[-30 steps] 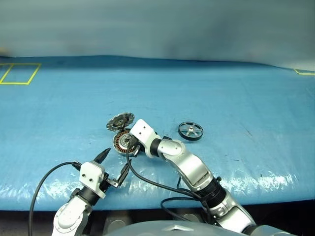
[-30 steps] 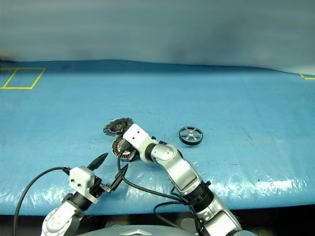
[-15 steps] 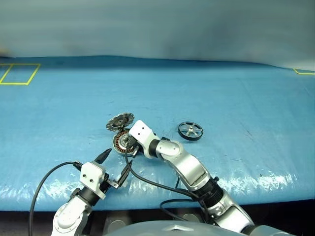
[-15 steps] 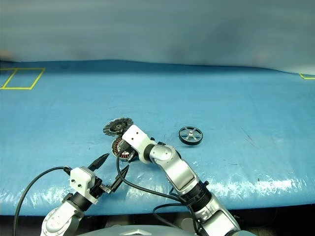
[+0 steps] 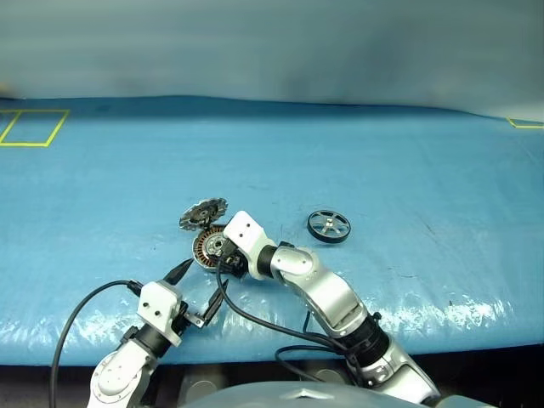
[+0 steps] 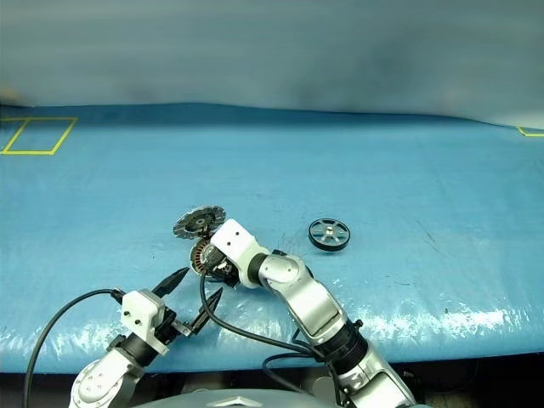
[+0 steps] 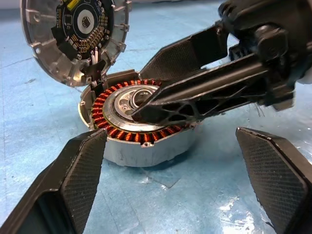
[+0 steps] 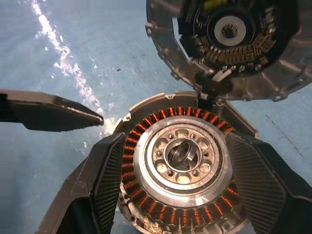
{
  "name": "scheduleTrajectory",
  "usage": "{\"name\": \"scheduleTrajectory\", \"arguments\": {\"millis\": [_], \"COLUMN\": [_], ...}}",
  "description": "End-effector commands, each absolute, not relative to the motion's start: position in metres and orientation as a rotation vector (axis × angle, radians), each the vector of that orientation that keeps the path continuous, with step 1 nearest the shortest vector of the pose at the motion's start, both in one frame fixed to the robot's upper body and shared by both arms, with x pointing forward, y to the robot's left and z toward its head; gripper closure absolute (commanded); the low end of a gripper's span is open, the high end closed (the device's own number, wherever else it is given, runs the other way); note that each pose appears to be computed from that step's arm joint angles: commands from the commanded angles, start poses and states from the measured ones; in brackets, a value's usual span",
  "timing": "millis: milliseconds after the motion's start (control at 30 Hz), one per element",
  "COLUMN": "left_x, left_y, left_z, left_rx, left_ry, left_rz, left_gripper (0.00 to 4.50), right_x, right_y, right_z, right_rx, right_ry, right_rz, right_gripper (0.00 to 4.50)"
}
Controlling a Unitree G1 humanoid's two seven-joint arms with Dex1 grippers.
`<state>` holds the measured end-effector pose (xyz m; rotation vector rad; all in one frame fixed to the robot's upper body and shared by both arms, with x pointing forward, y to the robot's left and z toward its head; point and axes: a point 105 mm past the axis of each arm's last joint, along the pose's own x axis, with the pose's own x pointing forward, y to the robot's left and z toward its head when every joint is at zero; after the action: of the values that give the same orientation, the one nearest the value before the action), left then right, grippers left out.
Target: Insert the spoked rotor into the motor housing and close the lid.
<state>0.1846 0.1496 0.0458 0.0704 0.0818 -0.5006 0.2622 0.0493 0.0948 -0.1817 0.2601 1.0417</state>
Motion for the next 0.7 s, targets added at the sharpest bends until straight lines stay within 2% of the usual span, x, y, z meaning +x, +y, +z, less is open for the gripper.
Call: {"name": "scheduleTrajectory", "arguments": {"millis": [33, 100, 133, 167, 233, 433, 700], "left_x": [0.183, 0.184, 0.185, 0.186, 0.188, 0.189, 0.184], "left_y": [0.150, 0.149, 0.148, 0.148, 0.148, 0.149, 0.148], "left_z": [0.051, 0.051, 0.052, 0.053, 0.054, 0.053, 0.053], "left_rx": [0.061, 0.059, 0.058, 0.059, 0.063, 0.071, 0.064], "left_ry": [0.060, 0.058, 0.051, 0.042, 0.031, 0.030, 0.032], "left_rz": [-0.501, -0.505, -0.508, -0.509, -0.508, -0.491, -0.479], "left_gripper": [0.00, 0.00, 0.00, 0.00, 0.00, 0.00, 0.00], "right_x": [0.255, 0.257, 0.258, 0.260, 0.261, 0.262, 0.258], "right_y": [0.047, 0.045, 0.045, 0.045, 0.046, 0.053, 0.063], "right_z": [0.133, 0.131, 0.129, 0.126, 0.120, 0.110, 0.098], "right_rx": [-0.150, -0.214, -0.265, -0.305, -0.353, -0.422, -0.444], "right_ry": [0.168, 0.183, 0.191, 0.200, 0.229, 0.263, 0.293], "right_rz": [1.050, 1.032, 1.025, 1.013, 1.004, 1.017, 1.050], "right_gripper": [1.23, 1.62, 1.65, 2.09, 2.51, 4.49, 4.49]}}
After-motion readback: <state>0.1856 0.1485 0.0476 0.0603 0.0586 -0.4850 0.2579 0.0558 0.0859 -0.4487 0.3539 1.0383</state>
